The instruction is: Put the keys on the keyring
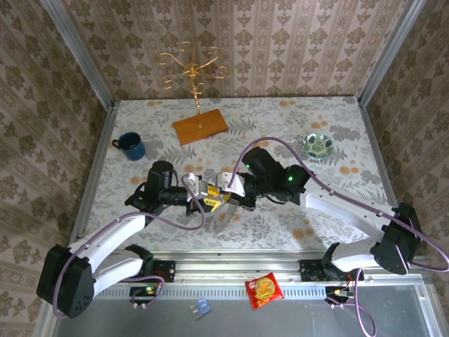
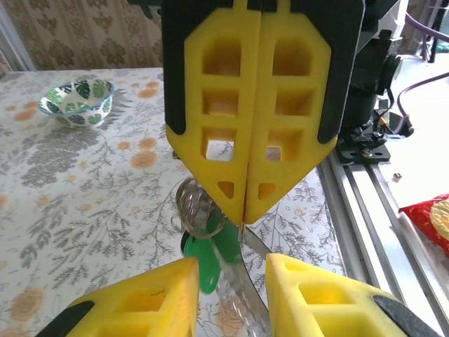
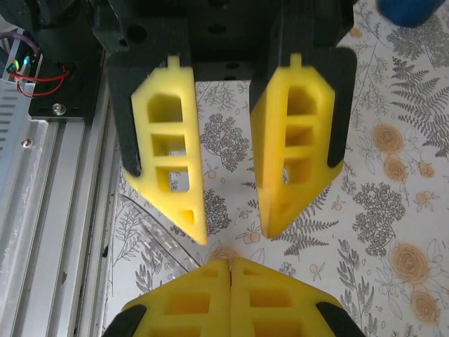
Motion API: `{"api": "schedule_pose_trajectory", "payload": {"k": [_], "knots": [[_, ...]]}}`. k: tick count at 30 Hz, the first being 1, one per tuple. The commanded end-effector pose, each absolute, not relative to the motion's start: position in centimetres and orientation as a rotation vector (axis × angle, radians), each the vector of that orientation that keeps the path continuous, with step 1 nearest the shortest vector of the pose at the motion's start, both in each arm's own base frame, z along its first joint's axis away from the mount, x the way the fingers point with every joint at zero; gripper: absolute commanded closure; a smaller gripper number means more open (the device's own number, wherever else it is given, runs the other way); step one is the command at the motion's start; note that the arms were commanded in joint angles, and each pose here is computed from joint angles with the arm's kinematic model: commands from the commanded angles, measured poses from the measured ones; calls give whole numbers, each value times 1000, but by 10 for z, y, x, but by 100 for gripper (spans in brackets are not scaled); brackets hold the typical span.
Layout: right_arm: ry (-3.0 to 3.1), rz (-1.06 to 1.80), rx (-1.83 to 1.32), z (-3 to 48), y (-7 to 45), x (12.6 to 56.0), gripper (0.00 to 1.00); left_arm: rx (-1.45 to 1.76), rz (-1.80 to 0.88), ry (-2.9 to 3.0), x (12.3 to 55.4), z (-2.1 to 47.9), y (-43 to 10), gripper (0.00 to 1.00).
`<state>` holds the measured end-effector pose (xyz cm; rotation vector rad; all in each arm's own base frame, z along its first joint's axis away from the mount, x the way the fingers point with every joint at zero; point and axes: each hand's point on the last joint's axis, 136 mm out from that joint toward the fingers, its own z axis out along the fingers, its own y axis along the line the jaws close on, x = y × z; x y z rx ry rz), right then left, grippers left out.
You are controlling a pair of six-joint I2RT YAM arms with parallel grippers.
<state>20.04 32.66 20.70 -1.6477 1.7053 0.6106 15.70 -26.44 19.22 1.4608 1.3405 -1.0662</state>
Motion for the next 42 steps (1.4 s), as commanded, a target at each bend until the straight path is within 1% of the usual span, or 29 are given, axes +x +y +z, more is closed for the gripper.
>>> {"api": "schedule_pose_trajectory", "payload": {"k": [1, 14, 20, 23, 26, 30, 32, 33, 34, 36, 37, 39, 42], "knots": [[1648, 686, -1595, 225, 334, 198, 100, 1501, -1113, 1263, 148, 203, -268, 68], [1636, 737, -1549, 230, 341, 198, 100, 1501, -1160, 1251, 147, 206, -272, 72], [1648, 746, -1553, 226, 342, 197, 100, 1487, -1171, 1235, 147, 210, -273, 76], [1654, 740, -1558, 224, 342, 197, 100, 1486, -1173, 1231, 147, 211, -273, 80], [1644, 751, -1551, 227, 342, 197, 100, 1487, -1174, 1227, 147, 212, -273, 86], [1643, 785, -1530, 229, 346, 196, 100, 1483, -1176, 1218, 148, 213, -274, 100], [1644, 797, -1492, 235, 346, 199, 100, 1477, -1168, 1217, 149, 214, -274, 100], [1652, 799, -1456, 237, 344, 203, 93, 1474, -1162, 1220, 150, 213, -274, 100], [1653, 809, -1415, 242, 340, 206, 81, 1471, -1151, 1219, 150, 213, -273, 100], [1651, 842, -1341, 251, 330, 212, 64, 1465, -1132, 1213, 151, 213, -273, 100], [1650, 856, -1306, 255, 324, 214, 59, 1460, -1126, 1208, 151, 212, -272, 100], [1634, 875, -1253, 258, 313, 216, 55, 1444, -1115, 1196, 152, 214, -272, 100], [1576, 859, -1256, 250, 303, 208, 54, 1422, -1116, 1182, 153, 215, -272, 100]]}}
